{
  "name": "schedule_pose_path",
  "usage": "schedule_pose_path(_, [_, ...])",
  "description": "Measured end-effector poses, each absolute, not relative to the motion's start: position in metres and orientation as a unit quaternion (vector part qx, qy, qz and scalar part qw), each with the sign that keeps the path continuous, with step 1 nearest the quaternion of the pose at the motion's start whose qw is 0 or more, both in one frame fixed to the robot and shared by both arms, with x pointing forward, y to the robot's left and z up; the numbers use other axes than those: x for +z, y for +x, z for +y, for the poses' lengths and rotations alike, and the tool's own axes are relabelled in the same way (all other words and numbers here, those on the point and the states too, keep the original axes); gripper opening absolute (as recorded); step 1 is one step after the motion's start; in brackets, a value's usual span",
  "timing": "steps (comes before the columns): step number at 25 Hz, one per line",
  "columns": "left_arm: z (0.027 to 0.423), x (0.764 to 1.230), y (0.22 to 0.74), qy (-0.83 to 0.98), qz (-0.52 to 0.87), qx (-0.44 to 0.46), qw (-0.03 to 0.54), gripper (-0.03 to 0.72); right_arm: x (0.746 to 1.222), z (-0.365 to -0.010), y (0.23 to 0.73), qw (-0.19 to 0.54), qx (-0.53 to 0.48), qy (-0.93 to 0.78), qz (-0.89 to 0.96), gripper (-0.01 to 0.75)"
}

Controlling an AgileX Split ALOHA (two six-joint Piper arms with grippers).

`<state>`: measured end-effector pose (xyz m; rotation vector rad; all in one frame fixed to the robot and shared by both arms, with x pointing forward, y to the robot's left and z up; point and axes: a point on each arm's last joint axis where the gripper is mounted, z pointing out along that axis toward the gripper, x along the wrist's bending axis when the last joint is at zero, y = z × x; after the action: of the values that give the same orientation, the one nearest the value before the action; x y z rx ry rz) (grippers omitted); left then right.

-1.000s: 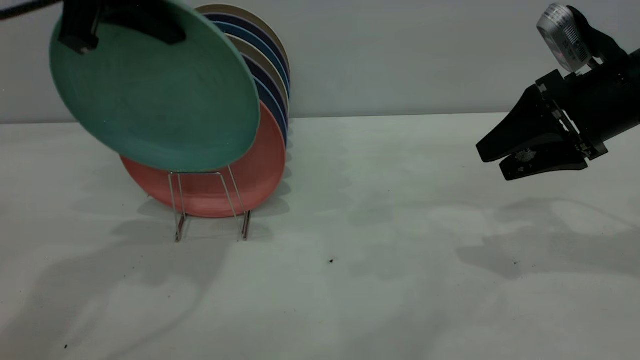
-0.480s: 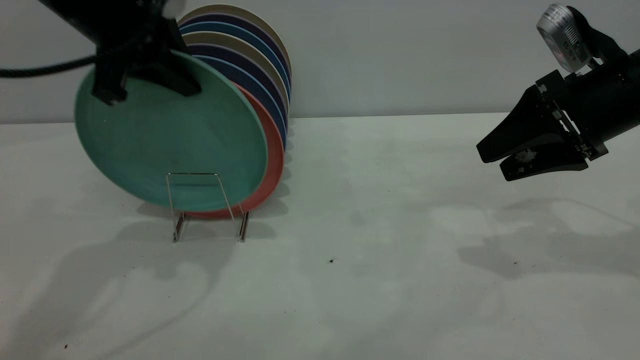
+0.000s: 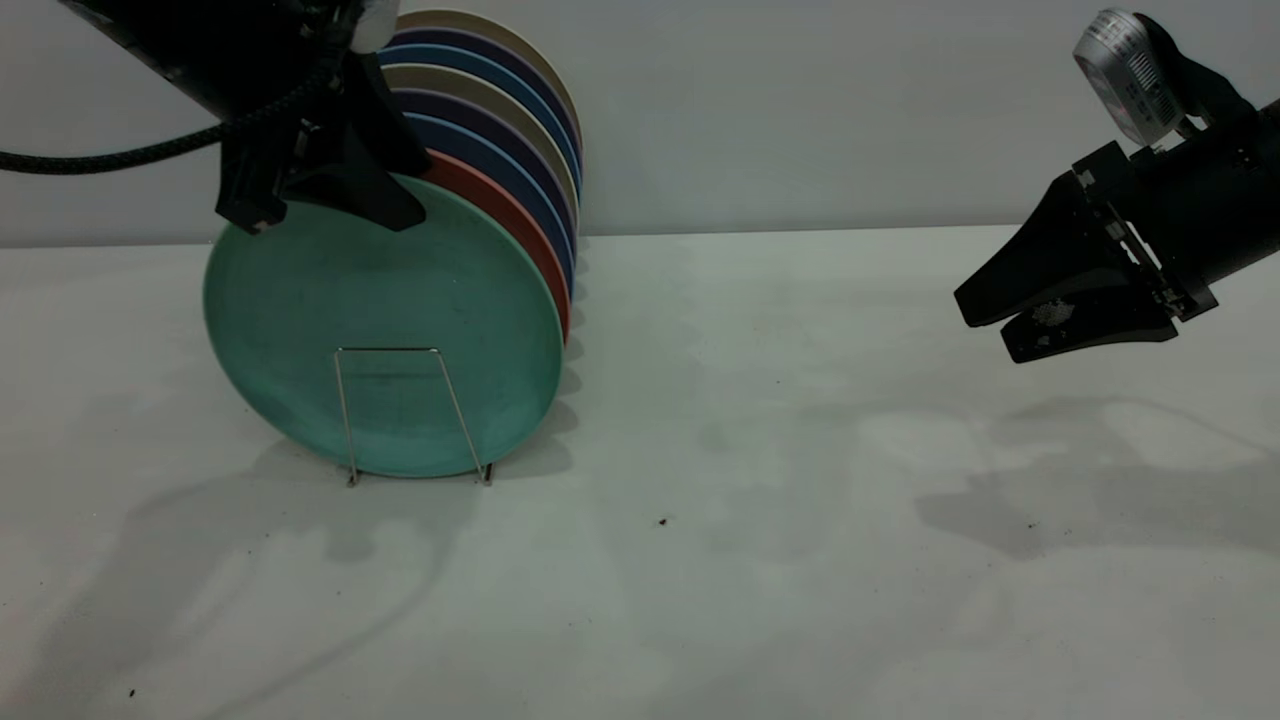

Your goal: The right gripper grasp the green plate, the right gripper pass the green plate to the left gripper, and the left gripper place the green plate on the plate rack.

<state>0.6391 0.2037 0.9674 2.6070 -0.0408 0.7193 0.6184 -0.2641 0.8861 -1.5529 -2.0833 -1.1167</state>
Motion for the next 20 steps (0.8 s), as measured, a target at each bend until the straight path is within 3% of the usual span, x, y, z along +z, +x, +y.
schedule_pose_path(4, [0.204,0.98,0.638,0.936,-0.016,0.278,0.217,0.44,0.886,-0.264,0.618,0.156,-0.39,-0.542,-0.728,0.575])
schedule_pose_path(11, [0.206,1.028,0.626,0.914,0.013,0.323,0.245,0.449,0.886,-0.264,0.619,0.154,-0.39,-0.544,-0.726,0.575])
schedule_pose_path(16, [0.206,1.048,0.618,0.898,0.107,0.315,0.286,0.449,0.891,-0.261,0.621,0.162,-0.42,-0.542,-0.71,0.575])
schedule_pose_path(20, [0.208,1.046,0.617,0.874,0.256,0.258,0.322,0.449,0.896,-0.248,0.621,0.177,-0.438,-0.526,-0.707,0.575])
